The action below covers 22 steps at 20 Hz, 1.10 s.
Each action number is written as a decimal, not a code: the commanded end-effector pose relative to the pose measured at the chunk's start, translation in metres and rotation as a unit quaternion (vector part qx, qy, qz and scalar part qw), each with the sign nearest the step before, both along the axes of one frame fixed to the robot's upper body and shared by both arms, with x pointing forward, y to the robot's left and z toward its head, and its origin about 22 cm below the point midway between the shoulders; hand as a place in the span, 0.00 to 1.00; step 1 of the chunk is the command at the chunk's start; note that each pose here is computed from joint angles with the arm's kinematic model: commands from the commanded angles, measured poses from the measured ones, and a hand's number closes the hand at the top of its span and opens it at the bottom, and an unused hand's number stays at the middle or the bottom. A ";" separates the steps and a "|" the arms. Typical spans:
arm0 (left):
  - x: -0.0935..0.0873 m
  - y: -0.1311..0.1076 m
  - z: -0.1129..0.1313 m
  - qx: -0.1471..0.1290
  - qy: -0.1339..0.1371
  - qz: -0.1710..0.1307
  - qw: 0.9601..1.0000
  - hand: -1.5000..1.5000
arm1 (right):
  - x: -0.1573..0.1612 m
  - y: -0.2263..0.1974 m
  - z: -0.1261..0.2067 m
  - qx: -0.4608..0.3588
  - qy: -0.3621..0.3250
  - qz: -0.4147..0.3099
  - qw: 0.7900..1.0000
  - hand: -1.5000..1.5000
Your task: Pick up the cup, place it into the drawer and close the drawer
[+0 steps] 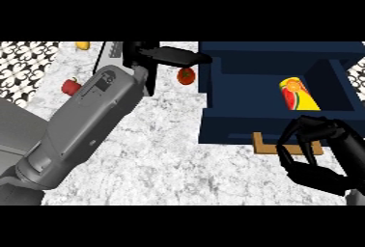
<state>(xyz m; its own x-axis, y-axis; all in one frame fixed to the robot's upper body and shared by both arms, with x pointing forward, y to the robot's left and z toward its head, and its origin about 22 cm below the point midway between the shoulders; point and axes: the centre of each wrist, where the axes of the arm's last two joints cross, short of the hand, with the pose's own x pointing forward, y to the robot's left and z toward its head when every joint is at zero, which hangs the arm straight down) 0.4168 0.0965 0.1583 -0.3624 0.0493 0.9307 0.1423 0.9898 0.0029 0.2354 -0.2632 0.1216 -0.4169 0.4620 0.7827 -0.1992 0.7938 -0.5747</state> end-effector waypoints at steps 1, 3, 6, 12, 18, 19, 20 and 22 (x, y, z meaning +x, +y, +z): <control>-0.012 0.041 0.001 -0.020 0.008 0.008 1.000 0.00 | 0.005 0.003 -0.030 -0.043 -0.006 -0.015 0.999 1.00; -0.022 0.060 -0.022 -0.021 0.008 0.006 1.000 0.00 | 0.019 0.027 -0.016 -0.075 -0.019 -0.017 0.997 1.00; -0.036 0.049 -0.027 -0.028 0.014 0.006 0.999 0.00 | 0.036 0.019 -0.035 -0.153 -0.014 0.000 0.988 1.00; -0.041 0.108 -0.027 -0.032 0.016 0.024 0.999 0.00 | 0.055 0.052 -0.079 -0.277 -0.025 0.003 0.960 1.00; -0.071 0.149 -0.050 -0.022 0.013 0.017 1.000 0.00 | 0.098 0.053 -0.108 -0.321 -0.016 -0.002 0.947 1.00; -0.065 0.147 -0.041 -0.024 0.017 0.025 0.999 0.00 | 0.108 0.066 -0.119 -0.316 -0.013 -0.003 0.948 1.00; -0.064 0.162 -0.022 -0.028 0.015 0.030 0.999 0.00 | 0.111 0.066 -0.122 -0.312 -0.008 -0.004 0.950 1.00; -0.082 0.166 -0.054 -0.030 0.022 0.023 0.999 0.00 | 0.127 0.069 -0.127 -0.300 -0.012 -0.017 0.954 1.00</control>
<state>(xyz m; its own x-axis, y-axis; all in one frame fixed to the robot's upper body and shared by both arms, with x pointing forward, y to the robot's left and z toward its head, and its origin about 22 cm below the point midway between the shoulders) 0.3523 0.2440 0.1195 -0.3362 0.0856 0.9379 0.0982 0.9936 -0.0555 0.3435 -0.2077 0.0130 -0.4155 0.8342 0.3626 -0.1611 0.3248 -0.9320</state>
